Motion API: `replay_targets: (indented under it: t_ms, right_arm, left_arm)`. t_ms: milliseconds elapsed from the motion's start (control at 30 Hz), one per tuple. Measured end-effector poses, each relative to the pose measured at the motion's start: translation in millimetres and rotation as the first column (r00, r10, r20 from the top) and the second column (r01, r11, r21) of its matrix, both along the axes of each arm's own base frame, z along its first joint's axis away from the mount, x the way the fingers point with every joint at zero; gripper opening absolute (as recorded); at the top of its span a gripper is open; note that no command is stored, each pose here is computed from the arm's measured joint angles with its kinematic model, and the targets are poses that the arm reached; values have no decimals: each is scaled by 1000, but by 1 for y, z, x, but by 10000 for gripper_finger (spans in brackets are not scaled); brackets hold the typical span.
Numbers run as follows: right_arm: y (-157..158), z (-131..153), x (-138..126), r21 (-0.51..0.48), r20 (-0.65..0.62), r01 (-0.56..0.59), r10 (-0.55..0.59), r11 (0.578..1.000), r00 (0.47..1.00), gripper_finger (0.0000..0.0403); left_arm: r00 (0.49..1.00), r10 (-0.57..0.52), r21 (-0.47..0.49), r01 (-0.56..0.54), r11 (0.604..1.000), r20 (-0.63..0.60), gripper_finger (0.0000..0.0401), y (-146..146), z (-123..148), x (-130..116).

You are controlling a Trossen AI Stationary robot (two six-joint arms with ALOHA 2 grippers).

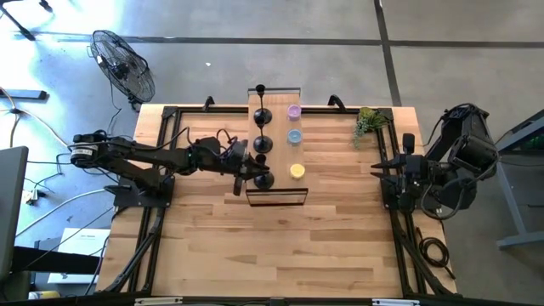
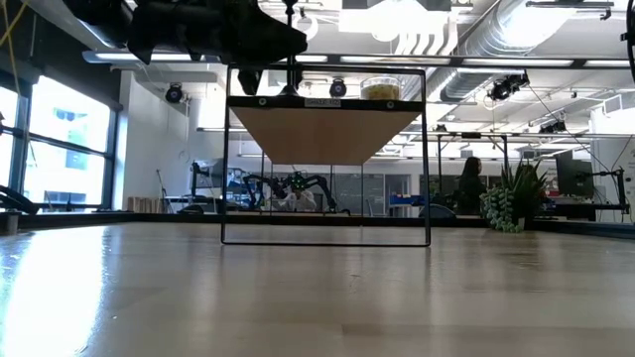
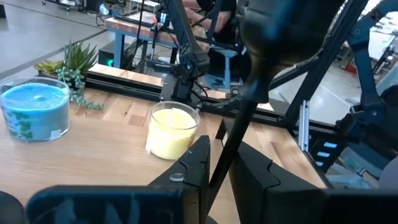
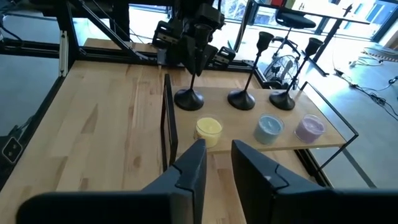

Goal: Pick & Place candle stick holders
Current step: Put the black candle holder on the shelf

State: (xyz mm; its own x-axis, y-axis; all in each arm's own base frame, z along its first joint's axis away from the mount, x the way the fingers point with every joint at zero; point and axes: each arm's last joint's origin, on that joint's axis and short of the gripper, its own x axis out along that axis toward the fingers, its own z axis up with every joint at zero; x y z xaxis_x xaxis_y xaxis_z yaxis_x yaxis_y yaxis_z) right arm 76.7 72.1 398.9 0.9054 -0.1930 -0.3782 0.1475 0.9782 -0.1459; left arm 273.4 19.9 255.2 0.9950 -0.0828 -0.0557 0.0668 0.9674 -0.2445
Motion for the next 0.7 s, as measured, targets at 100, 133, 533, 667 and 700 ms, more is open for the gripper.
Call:
replay_targets:
  t_ms: [100,133,533,667,700]
  right_arm:
    - [0,0,0,1,-2,-2,2,1000,1000,68]
    - [0,0,0,1,-2,-2,2,1000,1000,67]
    - [0,0,0,3,-4,-4,4,1000,1000,46]
    - [0,0,0,9,-3,-2,2,1000,1000,37]
    - [0,0,0,10,-3,-2,2,1000,1000,35]
  left_arm:
    - [1000,-1,25,1,1000,3,51,0,0,0]
    - [1000,-1,28,1,1000,3,51,0,0,0]
    - [1000,-26,-5,26,1000,8,57,-1,1,0]
    - [1000,-19,-20,19,1000,6,88,-1,1,0]
    - [1000,-17,-26,18,1000,5,99,-1,1,0]
